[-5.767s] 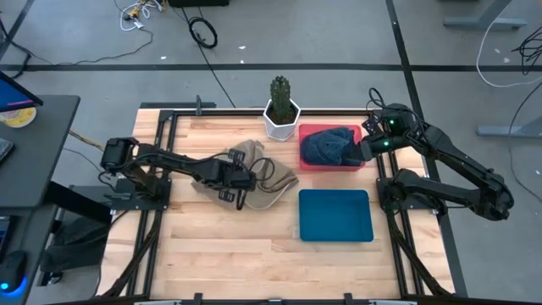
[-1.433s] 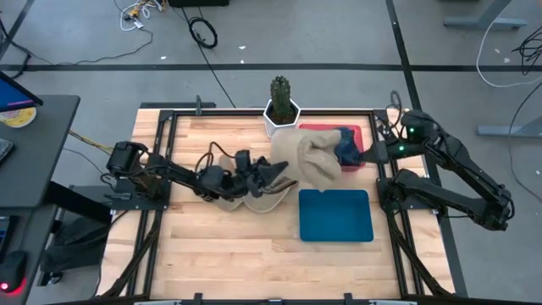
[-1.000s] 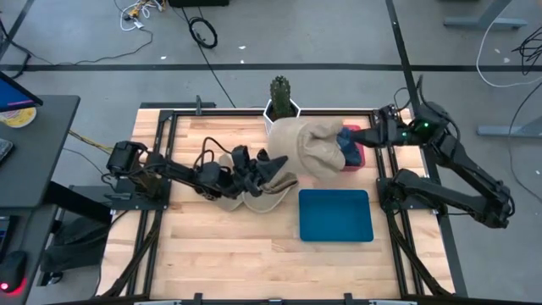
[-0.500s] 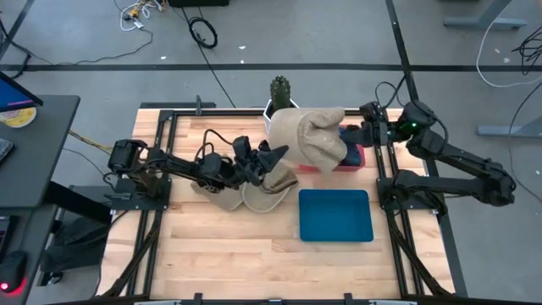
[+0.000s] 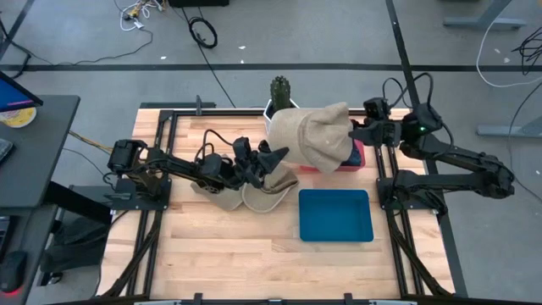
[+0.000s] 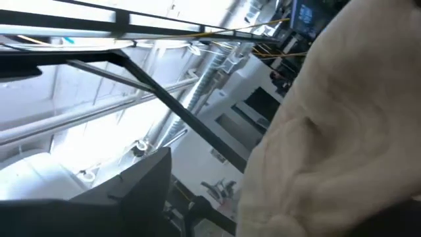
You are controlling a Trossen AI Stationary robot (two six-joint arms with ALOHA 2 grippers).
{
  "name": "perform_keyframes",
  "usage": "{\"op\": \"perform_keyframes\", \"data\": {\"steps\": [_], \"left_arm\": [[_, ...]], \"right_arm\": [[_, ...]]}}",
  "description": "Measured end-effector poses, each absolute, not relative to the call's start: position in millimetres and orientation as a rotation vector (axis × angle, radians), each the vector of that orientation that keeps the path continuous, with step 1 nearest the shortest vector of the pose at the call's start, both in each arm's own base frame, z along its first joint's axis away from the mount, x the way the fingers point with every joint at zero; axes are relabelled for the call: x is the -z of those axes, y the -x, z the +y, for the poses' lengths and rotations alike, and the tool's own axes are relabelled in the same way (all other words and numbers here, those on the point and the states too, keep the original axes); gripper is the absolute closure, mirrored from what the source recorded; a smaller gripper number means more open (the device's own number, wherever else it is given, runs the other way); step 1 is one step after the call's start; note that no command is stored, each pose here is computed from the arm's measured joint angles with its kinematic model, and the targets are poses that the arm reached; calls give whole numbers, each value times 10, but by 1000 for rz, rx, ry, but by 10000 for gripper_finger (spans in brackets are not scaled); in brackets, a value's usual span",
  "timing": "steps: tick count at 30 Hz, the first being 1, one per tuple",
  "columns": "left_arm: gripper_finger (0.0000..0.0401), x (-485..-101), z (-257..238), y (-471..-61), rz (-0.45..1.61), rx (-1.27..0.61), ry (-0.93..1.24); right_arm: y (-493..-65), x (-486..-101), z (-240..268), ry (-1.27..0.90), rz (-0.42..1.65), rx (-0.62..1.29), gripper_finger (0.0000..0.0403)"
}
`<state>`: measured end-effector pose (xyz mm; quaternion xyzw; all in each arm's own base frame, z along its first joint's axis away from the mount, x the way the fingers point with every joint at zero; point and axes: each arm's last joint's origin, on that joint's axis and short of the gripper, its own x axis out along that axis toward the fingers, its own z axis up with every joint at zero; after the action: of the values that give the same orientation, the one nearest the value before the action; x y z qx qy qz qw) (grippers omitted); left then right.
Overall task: Pick & Place hat
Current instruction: Put the center brown cap into the blue bin
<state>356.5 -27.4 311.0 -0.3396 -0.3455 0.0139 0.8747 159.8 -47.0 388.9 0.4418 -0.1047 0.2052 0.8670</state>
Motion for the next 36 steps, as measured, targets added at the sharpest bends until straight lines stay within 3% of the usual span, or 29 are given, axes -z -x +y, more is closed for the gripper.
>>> {"op": "perform_keyframes", "data": {"steps": [7,17,23,29,36], "left_arm": [[390,-3109,-271,-3566,-719,-42,684],[386,-3100,-268,-3574,-706,-74,639],[319,-3084,-270,-3588,-683,-92,616],[248,-3059,-322,-3602,-633,-131,484],[209,-2988,-355,-3645,-547,-134,493]], "right_arm": [[-1591,-3890,-457,-916,-200,-456,211],[-1588,-3886,-444,-894,-171,-491,386],[-1584,-3888,-443,-904,-170,-493,373],[-1524,-3919,-419,-940,-174,-509,388],[-1364,-3991,-354,-943,-203,-540,387]]}}
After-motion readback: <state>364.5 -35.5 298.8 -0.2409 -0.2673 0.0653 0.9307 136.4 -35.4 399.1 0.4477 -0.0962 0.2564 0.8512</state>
